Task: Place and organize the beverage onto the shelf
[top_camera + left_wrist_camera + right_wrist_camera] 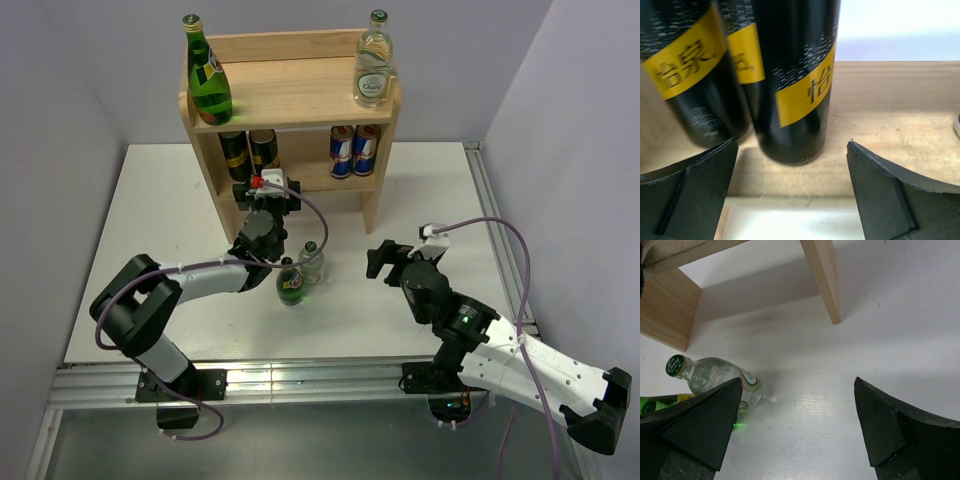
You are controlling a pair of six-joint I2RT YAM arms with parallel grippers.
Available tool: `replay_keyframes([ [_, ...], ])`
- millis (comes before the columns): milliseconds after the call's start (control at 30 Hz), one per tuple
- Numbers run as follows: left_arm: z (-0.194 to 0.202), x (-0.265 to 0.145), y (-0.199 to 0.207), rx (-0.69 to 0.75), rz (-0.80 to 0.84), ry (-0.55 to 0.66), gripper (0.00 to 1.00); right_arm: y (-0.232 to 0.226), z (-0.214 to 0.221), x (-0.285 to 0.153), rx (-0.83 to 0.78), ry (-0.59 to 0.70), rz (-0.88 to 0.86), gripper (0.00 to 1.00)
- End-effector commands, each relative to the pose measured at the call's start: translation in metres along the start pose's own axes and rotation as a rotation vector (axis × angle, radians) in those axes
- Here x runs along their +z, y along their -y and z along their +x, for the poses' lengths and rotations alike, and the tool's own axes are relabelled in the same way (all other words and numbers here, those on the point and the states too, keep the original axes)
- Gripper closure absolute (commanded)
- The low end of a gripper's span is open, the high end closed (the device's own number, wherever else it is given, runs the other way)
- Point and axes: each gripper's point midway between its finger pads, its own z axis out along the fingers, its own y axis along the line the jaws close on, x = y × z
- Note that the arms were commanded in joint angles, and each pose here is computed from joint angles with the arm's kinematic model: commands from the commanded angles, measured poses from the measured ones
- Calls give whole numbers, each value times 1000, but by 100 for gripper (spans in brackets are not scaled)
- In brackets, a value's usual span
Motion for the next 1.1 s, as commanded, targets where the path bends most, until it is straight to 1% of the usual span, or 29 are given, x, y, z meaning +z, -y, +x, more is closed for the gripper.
replay_keyframes([
  [0,-17,-11,-13,-19,-39,15,2,2,-2,-1,13,8,4,0],
  [133,-20,-20,-23,-31,-45,4,1,1,-1,-1,15,3,1,0],
  [300,-13,-38,-27,-51,-33,-72,1,-1,0,0,19,-1,-2,0],
  [333,-20,-46,-24,-85,-6,-76,1,-1,0,0,19,-2,-4,0],
  [367,-10,-54,-25,-78,3,-113,1,-1,0,0,21,-1,-5,0],
  [400,-18,-63,-24,-106,23,-111,1,-1,1,1,23,0,-5,0],
  [433,-9,-72,-24,-100,36,-148,1,-2,3,2,20,-5,-9,0],
  [467,-10,-78,-24,-107,48,-163,1,-3,3,2,27,-5,-12,0],
  [500,-20,-86,-25,-139,69,-161,1,-3,5,3,27,-9,-11,0],
  [533,-20,-92,-22,-162,92,-177,1,-4,6,3,25,-15,-12,0],
  [567,-14,-99,-25,-138,105,-212,1,-4,8,4,28,-18,-10,0],
  [600,-26,-107,-26,-172,129,-207,1,-4,7,3,32,-16,-11,0],
  [633,-29,-113,-23,-213,156,-225,1,-3,9,3,29,-20,-10,0],
  [667,-26,-121,-25,-202,171,-251,1,-2,8,3,32,-17,-8,0],
  [700,-37,-129,-27,-239,198,-240,1,-1,8,2,37,-13,-9,0],
  [767,-35,-142,-30,-258,228,-269,1,0,8,2,41,-10,-8,0],
  [800,-43,-147,-33,-289,246,-260,1,0,7,2,43,-9,-9,0],
  [933,-49,-164,-28,-343,342,-290,1,-3,9,2,43,-20,-13,0],
  [967,-50,-167,-24,-355,372,-298,1,-3,10,3,44,-22,-14,0],
  [1067,-31,-178,-18,-347,403,-361,1,-4,8,2,51,-21,-18,0],
])
